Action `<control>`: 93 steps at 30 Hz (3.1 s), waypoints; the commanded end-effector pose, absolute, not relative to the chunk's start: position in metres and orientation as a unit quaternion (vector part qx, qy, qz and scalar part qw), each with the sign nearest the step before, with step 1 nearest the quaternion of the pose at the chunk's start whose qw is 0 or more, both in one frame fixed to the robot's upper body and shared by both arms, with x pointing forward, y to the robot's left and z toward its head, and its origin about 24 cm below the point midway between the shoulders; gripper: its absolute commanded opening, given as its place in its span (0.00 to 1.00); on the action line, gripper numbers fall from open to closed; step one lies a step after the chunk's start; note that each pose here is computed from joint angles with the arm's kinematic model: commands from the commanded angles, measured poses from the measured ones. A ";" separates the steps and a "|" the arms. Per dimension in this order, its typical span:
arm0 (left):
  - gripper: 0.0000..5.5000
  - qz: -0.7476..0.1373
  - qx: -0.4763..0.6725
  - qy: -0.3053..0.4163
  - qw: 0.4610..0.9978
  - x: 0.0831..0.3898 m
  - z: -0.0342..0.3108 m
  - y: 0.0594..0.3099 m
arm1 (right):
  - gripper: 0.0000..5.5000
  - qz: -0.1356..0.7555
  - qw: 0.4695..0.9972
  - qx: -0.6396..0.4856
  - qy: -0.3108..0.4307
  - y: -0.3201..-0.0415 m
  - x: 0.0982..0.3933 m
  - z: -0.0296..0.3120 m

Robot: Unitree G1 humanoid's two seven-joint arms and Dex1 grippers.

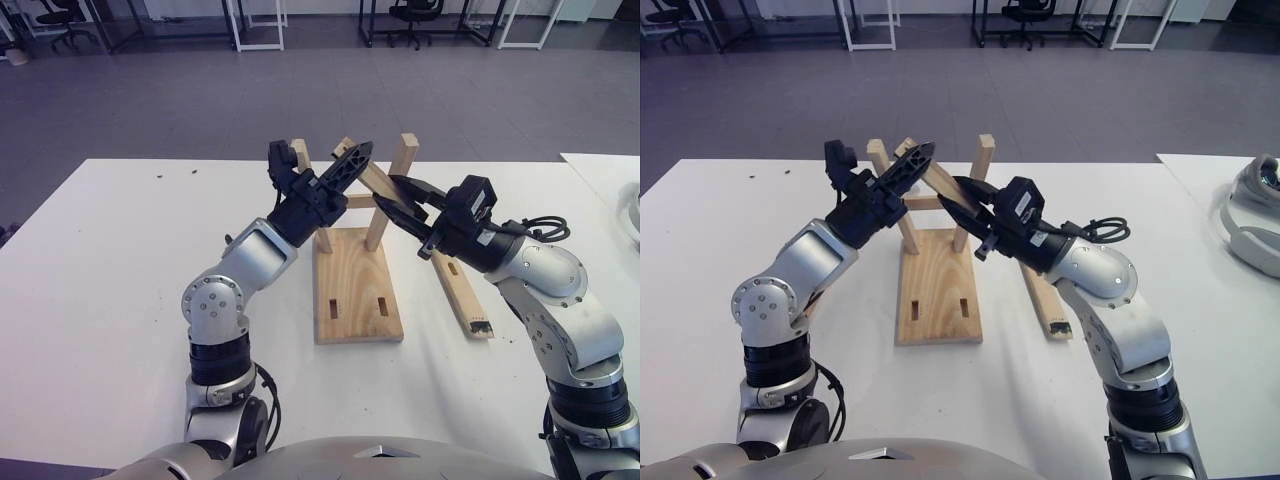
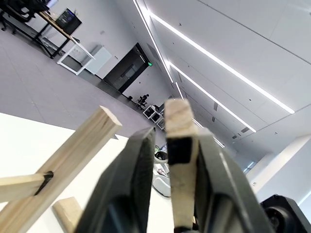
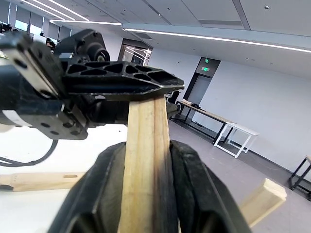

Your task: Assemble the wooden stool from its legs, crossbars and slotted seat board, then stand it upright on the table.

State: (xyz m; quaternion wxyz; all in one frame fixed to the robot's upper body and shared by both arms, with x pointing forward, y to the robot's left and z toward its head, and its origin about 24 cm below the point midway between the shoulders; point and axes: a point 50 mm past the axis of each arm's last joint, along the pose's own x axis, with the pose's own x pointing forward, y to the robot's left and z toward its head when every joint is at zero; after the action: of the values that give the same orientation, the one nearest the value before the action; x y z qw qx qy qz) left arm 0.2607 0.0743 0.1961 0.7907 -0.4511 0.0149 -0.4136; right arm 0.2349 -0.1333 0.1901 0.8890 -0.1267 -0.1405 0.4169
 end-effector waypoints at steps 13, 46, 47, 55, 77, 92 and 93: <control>0.07 -0.246 -0.239 -0.020 0.939 0.250 0.152 0.188 | 0.52 0.389 0.910 -0.118 -0.076 -0.134 0.230 0.151; 0.07 -0.133 -0.201 0.063 0.968 0.266 0.065 0.274 | 0.52 0.339 0.935 -0.098 0.020 -0.144 0.234 0.067; 0.07 -0.126 -0.191 0.072 0.971 0.264 0.061 0.275 | 0.52 0.339 0.935 -0.098 0.021 -0.143 0.233 0.067; 0.07 -0.086 -0.108 0.235 0.962 0.241 0.013 0.284 | 0.52 0.331 0.934 -0.133 0.024 -0.146 0.237 0.068; 0.32 -0.257 0.092 0.156 0.949 0.265 0.068 0.270 | 0.52 0.342 0.923 -0.178 0.002 -0.136 0.246 0.077; 0.57 -0.230 0.061 0.313 0.919 0.232 0.032 0.287 | 0.52 0.345 0.921 -0.179 0.019 -0.129 0.241 0.065; 0.52 -0.231 0.063 0.312 0.920 0.232 0.032 0.287 | 0.52 0.345 0.921 -0.179 0.019 -0.129 0.242 0.064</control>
State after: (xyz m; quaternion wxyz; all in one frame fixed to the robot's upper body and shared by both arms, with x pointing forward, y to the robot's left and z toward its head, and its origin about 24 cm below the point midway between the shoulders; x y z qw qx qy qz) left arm 0.2378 0.2846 0.0396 0.9229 0.0663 0.2939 -0.2396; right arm 0.2420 -0.1293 0.0674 0.9214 -0.1744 0.0148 0.3470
